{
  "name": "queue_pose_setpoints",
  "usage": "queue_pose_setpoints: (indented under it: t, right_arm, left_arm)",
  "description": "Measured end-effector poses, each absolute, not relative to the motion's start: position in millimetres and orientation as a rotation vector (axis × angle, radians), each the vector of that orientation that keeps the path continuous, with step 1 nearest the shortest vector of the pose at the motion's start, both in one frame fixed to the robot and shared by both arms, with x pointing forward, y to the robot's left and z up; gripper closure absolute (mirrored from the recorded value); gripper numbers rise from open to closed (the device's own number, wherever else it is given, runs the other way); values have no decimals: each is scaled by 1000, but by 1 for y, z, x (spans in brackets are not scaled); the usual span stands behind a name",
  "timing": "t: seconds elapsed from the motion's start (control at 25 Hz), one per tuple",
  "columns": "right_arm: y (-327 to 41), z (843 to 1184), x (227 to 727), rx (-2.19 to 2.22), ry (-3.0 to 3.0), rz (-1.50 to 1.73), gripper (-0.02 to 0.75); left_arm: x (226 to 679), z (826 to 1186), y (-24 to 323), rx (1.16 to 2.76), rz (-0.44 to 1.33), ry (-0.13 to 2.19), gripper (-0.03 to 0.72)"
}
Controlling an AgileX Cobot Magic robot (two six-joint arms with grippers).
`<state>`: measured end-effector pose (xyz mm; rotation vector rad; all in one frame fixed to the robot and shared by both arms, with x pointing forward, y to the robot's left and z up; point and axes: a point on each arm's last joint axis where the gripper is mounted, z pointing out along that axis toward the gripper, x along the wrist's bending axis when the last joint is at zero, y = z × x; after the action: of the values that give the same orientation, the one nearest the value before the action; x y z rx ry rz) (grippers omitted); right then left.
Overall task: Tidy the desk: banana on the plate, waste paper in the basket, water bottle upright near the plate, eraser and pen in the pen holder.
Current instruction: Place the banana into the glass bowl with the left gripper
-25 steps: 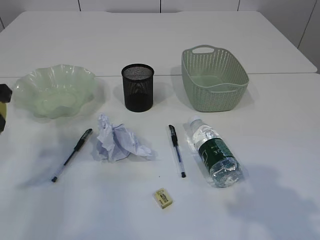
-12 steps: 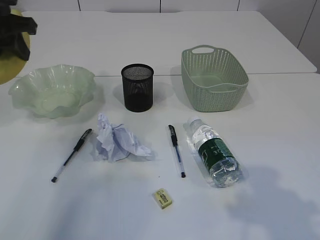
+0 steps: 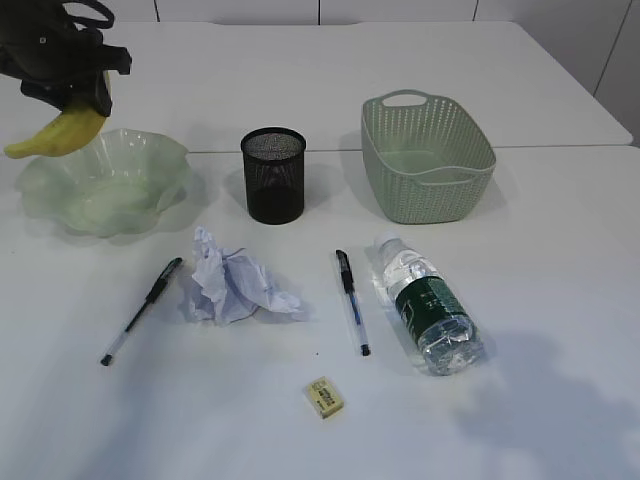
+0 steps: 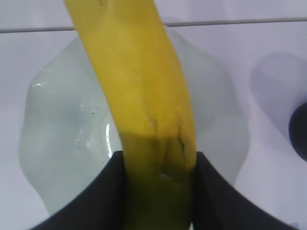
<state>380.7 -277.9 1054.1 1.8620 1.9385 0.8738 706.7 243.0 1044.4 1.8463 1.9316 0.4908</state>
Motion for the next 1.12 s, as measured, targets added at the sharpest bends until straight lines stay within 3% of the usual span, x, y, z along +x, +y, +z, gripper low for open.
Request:
queue_pose_setpoints:
  t: [0.28,0.64,1.12]
  right_arm:
    - [-278,1053,379,1867,1958,855,219]
    - [-278,1052,379,1869,1965,849,219]
    - [-278,1052,380,1856,1979,838,219]
  left_arm:
    - [726,1007,264,1814,437,2018,453]
    - [737,972,259,1793,344,2026,453]
    - [741,964,258,1778,340,2020,433]
